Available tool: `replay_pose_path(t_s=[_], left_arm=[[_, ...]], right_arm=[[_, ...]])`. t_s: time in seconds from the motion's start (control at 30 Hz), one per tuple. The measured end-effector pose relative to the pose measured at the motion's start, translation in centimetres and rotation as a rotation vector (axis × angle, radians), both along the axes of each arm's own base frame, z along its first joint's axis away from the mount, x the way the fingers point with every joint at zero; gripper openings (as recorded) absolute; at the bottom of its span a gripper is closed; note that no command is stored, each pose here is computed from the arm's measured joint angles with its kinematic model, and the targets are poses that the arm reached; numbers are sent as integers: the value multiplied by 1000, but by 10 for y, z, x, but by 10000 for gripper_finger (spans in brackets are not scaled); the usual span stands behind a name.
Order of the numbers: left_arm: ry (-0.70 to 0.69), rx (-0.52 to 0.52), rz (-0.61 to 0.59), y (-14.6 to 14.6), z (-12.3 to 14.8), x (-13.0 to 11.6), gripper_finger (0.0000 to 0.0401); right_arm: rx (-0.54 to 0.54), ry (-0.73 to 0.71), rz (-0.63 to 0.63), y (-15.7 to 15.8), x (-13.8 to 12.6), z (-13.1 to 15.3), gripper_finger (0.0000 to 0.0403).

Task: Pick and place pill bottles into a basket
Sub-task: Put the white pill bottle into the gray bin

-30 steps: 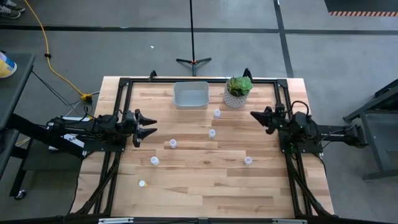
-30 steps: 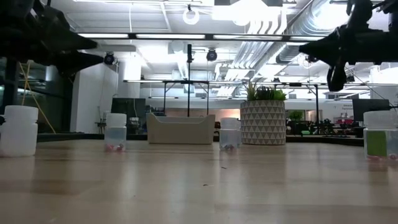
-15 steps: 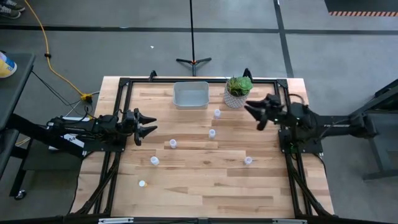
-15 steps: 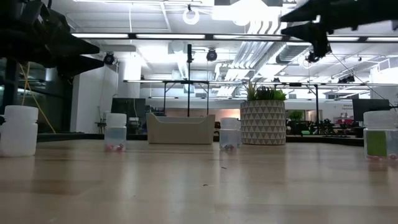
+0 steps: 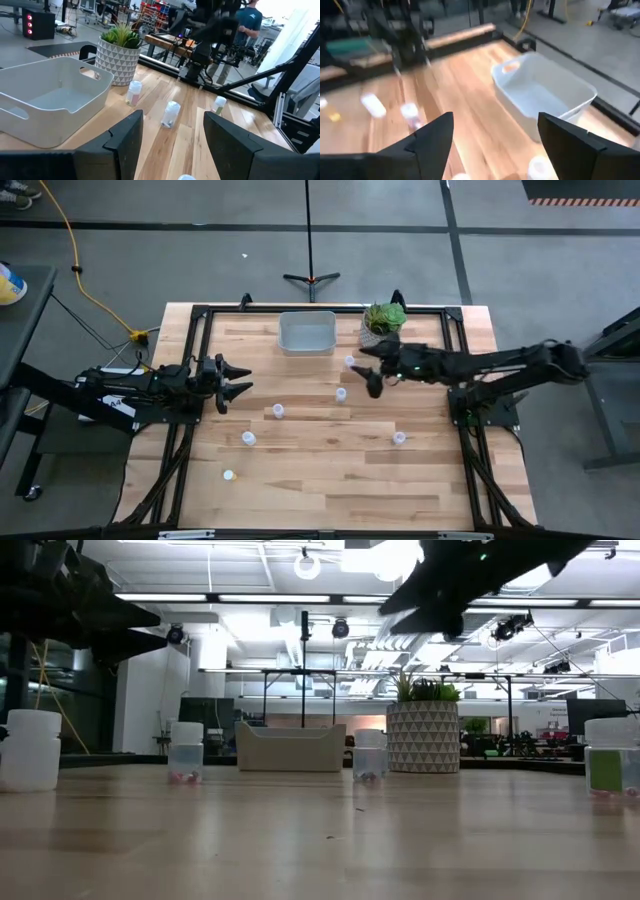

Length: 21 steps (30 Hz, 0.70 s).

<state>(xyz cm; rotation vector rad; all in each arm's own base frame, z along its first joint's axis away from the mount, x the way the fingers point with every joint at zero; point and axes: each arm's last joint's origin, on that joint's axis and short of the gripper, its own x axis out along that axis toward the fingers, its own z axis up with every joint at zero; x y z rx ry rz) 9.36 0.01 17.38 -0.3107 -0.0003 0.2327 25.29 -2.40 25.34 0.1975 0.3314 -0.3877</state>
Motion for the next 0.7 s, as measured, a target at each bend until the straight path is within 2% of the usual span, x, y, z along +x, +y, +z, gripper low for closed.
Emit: replay_pose_path(t_s=[0.17,0.37,0.5,0.7], left_arm=[[0,0,1,0,0,0,244],[0,0,1,0,0,0,243],[0,0,0,0,0,0,243],[0,0,1,0,0,0,244]], right_arm=[[-2,126,-34,-2,20,-29,281],[-70,249,-126,-7,31,-58,281],[-70,318,-146,-12,37,-77,281],[-17,315,-259,-28,43,-96,281]])
